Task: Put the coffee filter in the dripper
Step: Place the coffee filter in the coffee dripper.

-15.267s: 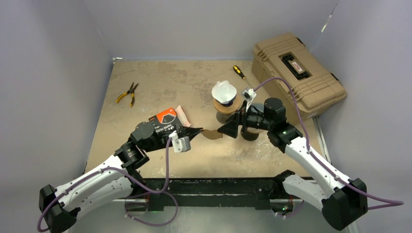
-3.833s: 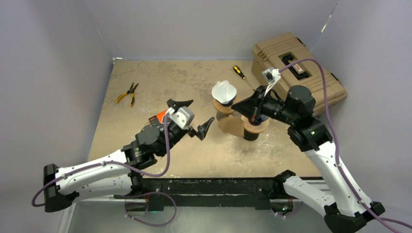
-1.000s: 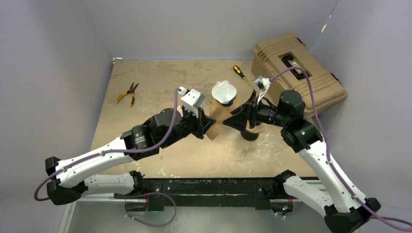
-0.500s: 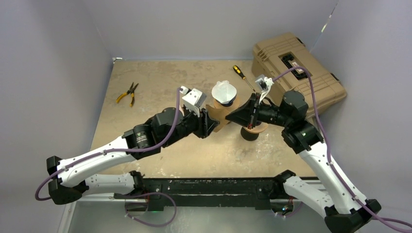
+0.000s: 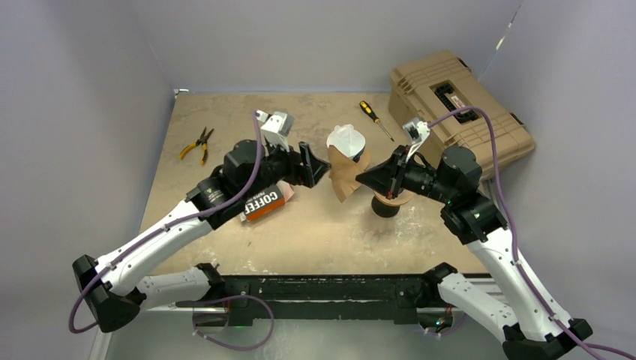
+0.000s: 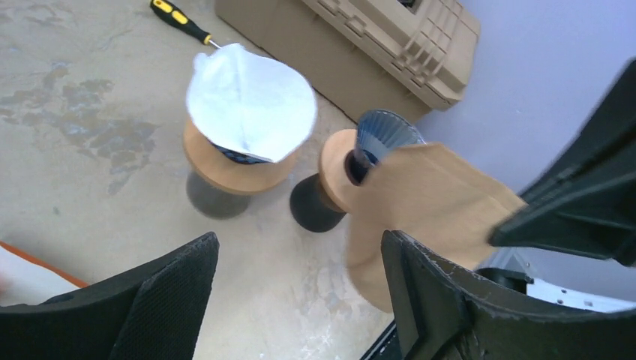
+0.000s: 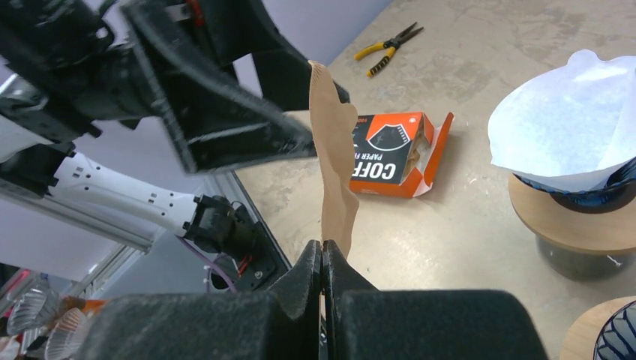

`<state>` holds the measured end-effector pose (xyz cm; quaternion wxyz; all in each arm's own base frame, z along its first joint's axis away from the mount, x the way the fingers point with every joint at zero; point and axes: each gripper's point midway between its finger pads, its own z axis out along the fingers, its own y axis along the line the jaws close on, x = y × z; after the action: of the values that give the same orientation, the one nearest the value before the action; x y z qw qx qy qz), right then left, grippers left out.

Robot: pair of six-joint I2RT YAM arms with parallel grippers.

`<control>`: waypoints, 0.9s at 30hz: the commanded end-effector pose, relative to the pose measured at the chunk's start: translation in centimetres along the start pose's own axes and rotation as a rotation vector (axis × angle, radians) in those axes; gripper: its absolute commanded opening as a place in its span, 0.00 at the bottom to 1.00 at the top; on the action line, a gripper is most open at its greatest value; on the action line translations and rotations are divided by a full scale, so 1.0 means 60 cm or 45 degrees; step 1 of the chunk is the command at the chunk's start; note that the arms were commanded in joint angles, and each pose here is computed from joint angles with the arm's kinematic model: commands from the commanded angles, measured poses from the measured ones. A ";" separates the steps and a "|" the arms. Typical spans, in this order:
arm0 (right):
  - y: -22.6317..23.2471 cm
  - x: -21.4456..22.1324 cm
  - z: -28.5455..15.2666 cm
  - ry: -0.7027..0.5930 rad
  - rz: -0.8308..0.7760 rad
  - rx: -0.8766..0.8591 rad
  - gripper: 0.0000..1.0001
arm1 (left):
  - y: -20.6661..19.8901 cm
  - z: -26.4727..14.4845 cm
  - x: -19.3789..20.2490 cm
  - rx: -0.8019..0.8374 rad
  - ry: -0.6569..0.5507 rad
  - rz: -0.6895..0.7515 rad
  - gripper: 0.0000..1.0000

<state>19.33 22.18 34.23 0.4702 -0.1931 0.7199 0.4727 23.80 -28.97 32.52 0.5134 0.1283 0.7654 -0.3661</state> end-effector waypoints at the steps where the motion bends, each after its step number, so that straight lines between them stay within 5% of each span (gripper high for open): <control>1: 0.016 -0.031 -0.015 -0.066 -0.034 0.013 0.00 | 0.005 -0.004 -0.019 0.206 -0.033 -0.153 0.77; 8: 0.037 -0.042 -0.016 -0.072 -0.028 -0.051 0.00 | 0.019 -0.014 -0.028 0.453 -0.080 -0.271 0.62; 17: 0.051 -0.040 -0.009 -0.060 -0.003 -0.135 0.00 | 0.000 -0.002 -0.012 0.567 -0.052 -0.301 0.60; 27: 0.016 -0.032 0.006 -0.055 0.052 -0.030 0.00 | -0.072 -0.007 -0.011 0.736 -0.024 -0.276 0.26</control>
<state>18.94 22.78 35.68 0.4585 -0.1879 0.7102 0.5002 22.46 -31.32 31.64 0.3988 0.1573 0.6775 -0.5976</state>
